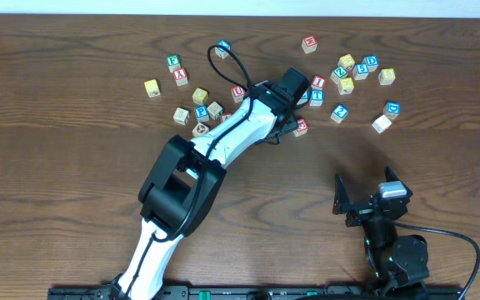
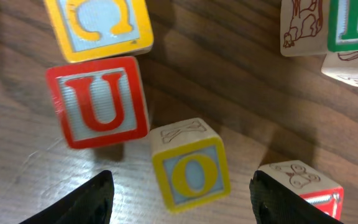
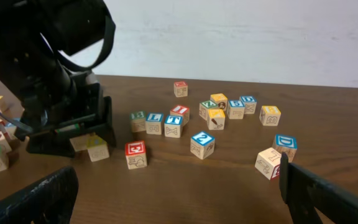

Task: Spell out ROBOT
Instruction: 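Move the left gripper over the yellow O block and lower, then close the left gripper on the yellow O block and lift it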

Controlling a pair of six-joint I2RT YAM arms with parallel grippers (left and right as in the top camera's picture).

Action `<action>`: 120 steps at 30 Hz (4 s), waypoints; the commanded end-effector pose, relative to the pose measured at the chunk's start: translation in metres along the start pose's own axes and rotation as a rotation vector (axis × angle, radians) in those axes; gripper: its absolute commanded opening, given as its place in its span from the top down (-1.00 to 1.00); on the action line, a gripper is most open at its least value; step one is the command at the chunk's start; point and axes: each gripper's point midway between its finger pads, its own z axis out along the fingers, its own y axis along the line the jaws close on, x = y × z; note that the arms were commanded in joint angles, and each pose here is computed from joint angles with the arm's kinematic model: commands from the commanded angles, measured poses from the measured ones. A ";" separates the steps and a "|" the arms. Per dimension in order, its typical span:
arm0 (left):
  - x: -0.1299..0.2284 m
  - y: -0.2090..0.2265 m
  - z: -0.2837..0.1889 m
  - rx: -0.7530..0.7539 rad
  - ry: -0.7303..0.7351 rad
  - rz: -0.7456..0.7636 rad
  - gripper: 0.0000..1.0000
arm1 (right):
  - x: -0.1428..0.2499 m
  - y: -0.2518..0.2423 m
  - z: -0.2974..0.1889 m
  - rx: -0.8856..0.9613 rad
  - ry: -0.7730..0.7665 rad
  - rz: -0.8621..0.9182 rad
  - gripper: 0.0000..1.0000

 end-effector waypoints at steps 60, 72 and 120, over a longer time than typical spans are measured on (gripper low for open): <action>-0.007 0.007 0.010 -0.045 -0.043 -0.003 0.10 | 0.001 -0.002 0.000 0.004 0.005 -0.007 -0.99; -0.007 0.007 0.011 -0.045 -0.043 -0.003 0.10 | 0.001 -0.002 0.000 0.004 0.005 -0.007 -0.99; -0.022 -0.005 -0.024 0.003 -0.098 0.172 0.46 | 0.001 -0.002 0.000 0.004 0.005 -0.007 -0.98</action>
